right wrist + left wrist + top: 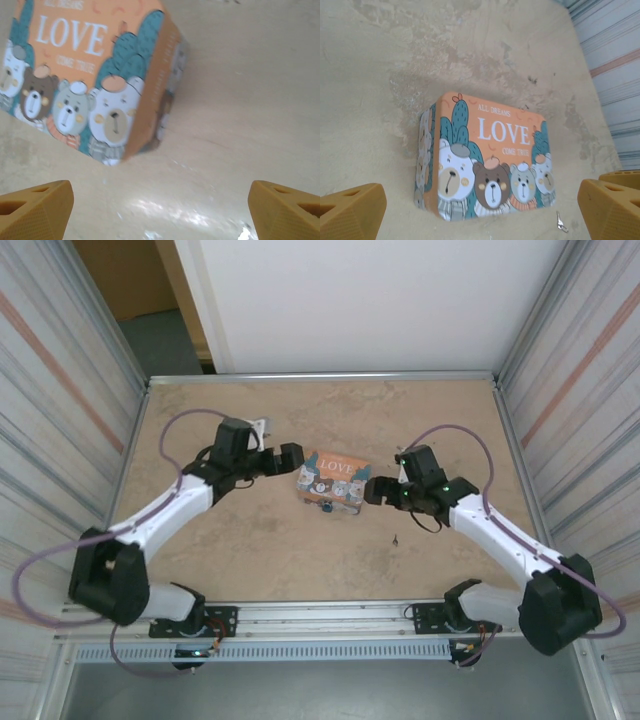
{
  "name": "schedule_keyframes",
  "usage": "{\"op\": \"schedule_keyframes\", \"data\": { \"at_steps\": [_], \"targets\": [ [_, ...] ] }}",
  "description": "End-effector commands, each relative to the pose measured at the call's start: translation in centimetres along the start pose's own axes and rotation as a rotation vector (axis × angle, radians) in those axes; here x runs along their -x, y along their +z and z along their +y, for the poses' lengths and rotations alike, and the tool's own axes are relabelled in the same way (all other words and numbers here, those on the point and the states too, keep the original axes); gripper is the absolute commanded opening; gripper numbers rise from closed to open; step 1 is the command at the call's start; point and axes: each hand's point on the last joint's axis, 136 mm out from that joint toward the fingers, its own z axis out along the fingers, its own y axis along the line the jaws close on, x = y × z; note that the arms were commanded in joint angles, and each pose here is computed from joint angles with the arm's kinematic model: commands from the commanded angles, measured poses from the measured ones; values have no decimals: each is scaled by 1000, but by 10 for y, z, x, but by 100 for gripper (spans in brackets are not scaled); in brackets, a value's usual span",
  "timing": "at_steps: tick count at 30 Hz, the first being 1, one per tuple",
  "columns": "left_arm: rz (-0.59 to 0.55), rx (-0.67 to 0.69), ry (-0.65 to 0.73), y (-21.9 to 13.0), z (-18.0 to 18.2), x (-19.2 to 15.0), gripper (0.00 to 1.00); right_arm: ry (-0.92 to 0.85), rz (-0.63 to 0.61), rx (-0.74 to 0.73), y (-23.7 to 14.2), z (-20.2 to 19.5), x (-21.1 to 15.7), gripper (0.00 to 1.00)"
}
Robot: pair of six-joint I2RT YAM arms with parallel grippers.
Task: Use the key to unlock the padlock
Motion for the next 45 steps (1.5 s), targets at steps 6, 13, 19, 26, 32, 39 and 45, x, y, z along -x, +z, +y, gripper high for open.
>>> {"op": "schedule_keyframes", "data": {
  "at_steps": [6, 13, 19, 26, 32, 39, 45],
  "targets": [
    [-118, 37, -44, -52, 11, -34, 99, 9, 271, -211, -26, -50, -65, 85],
    [-171, 61, -159, -75, 37, -71, 99, 36, 394, -234, -14, -53, -84, 75],
    [-212, 92, -233, -87, 58, -93, 99, 35, 453, -272, 3, -58, -92, 64],
    [-216, 116, -251, -93, 68, -104, 99, 36, 466, -278, 18, -59, -93, 51],
    [-217, 122, -259, -90, 70, -105, 99, 35, 477, -278, 27, -58, -92, 42],
    [-202, 131, -263, -86, 72, -107, 99, 26, 508, -287, 36, -58, -98, 37],
    [-198, 137, -269, -86, 73, -108, 99, 22, 511, -291, 41, -58, -98, 35]
  ]
}}
